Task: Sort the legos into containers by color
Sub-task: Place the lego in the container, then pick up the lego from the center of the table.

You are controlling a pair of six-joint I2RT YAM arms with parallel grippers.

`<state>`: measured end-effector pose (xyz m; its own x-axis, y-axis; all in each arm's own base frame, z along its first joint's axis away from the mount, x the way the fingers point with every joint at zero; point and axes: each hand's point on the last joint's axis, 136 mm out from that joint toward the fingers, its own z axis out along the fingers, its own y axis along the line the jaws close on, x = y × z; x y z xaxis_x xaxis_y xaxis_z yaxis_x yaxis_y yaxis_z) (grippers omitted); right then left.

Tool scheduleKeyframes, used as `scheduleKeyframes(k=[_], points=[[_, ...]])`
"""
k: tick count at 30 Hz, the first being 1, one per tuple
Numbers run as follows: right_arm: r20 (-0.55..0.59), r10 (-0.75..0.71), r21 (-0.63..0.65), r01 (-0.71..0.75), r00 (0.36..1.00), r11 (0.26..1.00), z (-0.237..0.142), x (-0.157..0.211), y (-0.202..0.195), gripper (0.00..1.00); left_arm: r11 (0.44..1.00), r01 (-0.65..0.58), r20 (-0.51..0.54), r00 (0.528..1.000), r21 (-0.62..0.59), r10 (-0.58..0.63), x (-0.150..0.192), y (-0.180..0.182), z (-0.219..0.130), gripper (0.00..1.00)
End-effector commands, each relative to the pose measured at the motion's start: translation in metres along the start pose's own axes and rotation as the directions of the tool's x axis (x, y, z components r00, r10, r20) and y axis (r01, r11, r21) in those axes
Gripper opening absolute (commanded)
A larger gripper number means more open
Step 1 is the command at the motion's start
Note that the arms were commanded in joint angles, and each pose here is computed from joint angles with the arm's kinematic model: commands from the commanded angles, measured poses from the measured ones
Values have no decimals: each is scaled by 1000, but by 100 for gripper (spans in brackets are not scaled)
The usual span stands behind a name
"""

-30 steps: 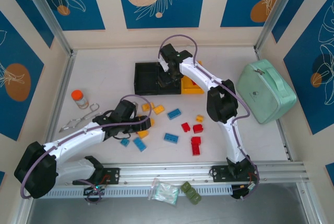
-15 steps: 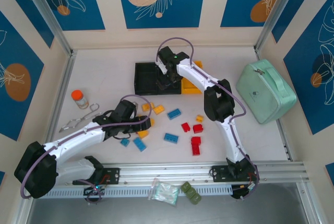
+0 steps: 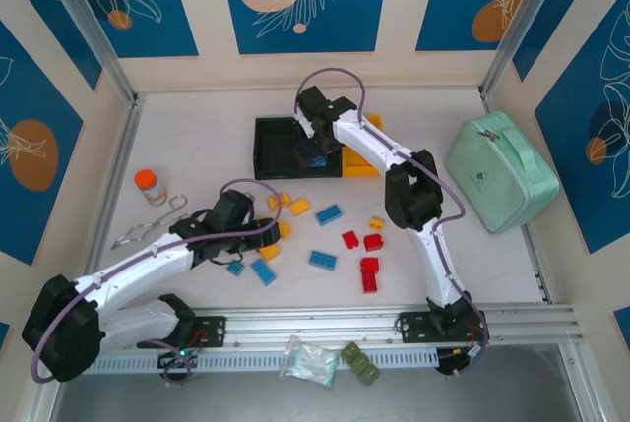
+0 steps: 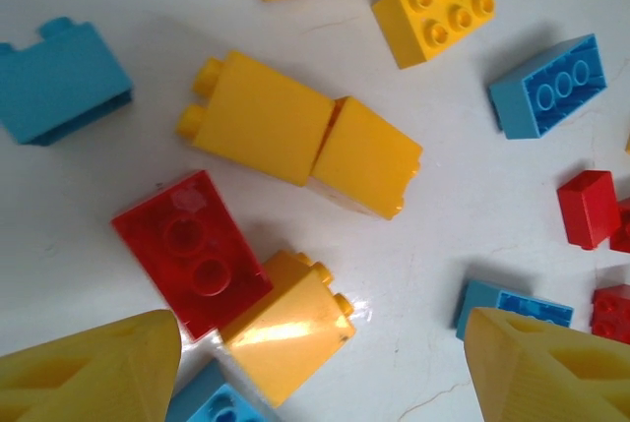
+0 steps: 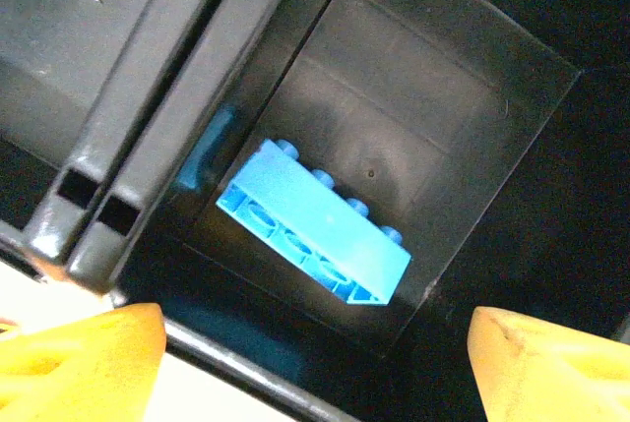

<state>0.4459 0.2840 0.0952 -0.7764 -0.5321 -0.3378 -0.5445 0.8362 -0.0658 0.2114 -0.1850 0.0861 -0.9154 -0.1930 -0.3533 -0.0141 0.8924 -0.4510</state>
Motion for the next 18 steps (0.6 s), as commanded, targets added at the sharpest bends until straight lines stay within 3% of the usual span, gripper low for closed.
scheduleKeyframes(k=[1, 7, 18], points=[[133, 57, -34, -53, 989, 998, -59, -14, 8, 81, 996, 19, 28, 999, -87, -16, -3, 14, -13, 75], [161, 137, -81, -125, 977, 989, -85, 12, 18, 80, 984, 15, 20, 1000, -178, -11, -5, 29, -20, 74], [123, 282, -218, -252, 951, 943, -110, 89, 39, 80, 986, -65, -40, 997, -156, 60, -14, 8, -8, 72]])
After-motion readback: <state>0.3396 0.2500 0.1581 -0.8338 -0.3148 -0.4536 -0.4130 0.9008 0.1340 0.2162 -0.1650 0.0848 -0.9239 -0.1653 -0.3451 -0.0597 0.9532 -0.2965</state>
